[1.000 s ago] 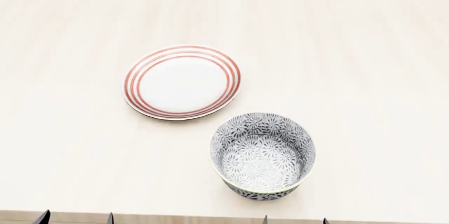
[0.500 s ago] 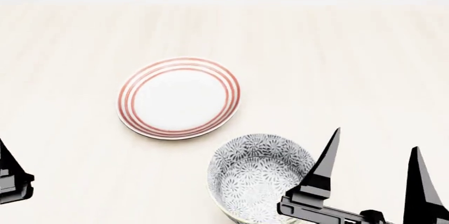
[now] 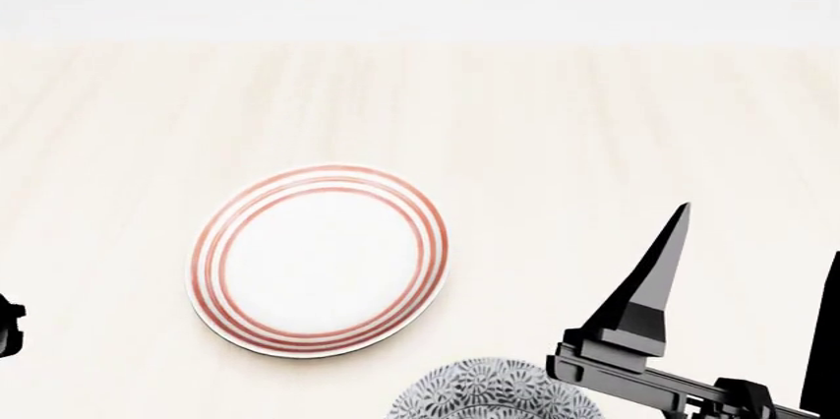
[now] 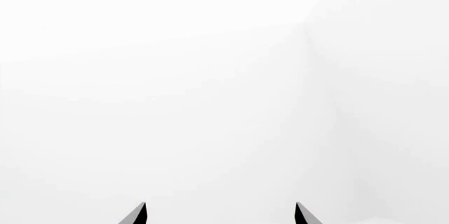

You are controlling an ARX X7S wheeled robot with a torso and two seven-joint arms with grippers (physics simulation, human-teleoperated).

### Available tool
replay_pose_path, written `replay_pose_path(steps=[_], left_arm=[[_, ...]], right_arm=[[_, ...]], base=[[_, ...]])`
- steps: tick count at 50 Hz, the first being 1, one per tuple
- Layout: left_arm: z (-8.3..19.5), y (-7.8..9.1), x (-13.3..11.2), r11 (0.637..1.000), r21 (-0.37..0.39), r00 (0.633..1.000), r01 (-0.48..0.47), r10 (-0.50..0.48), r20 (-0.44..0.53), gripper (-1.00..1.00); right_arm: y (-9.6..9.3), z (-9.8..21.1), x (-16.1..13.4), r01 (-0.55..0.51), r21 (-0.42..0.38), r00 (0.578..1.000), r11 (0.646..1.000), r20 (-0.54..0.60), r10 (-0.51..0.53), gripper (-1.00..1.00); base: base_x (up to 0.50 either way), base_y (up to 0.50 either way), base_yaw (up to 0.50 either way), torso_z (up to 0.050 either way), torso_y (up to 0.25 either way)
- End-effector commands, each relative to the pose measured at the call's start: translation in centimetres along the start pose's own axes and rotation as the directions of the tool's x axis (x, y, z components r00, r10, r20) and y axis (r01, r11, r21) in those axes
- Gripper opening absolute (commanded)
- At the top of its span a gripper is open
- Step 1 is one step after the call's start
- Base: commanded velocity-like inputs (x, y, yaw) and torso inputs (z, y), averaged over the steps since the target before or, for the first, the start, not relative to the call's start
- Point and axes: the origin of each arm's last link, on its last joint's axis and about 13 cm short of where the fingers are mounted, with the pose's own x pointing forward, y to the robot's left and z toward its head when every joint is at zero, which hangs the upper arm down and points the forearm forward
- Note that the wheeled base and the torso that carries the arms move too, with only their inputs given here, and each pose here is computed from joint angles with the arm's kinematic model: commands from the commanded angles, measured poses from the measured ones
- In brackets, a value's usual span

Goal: Put the bowl on the plate.

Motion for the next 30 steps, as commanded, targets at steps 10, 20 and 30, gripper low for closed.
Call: replay_pose_path(steps=[10, 20, 30], left_arm=[[-3.2, -6.6, -1.8, 0.888, -0.321, 0.704, 0.33, -0.458, -0.543, 1.0], [-3.5, -10.3, -1.9, 0.729, -0.586, 0.412, 0.354, -0.684, -0.601, 1.0], [-2.8, -11.6, -2.2, 0.656, -0.712, 0.233, 0.25, -0.754, -0.614, 1.0]], right_arm=[[0.2, 1.1, 0.1, -0.026, -0.017, 0.999, 1.0, 0.04, 0.026, 1.0], [0.2, 1.2, 0.0, -0.036, -0.013, 0.999, 0.999, 0.039, 0.036, 1.0], [0.2, 1.3, 0.1, -0.036, -0.012, 0.998, 0.999, 0.041, 0.037, 1.0]], base=[[0.0, 0.0, 0.0, 0.0, 0.0], [0.0, 0.0, 0.0, 0.0, 0.0], [0.0, 0.0, 0.0, 0.0, 0.0]])
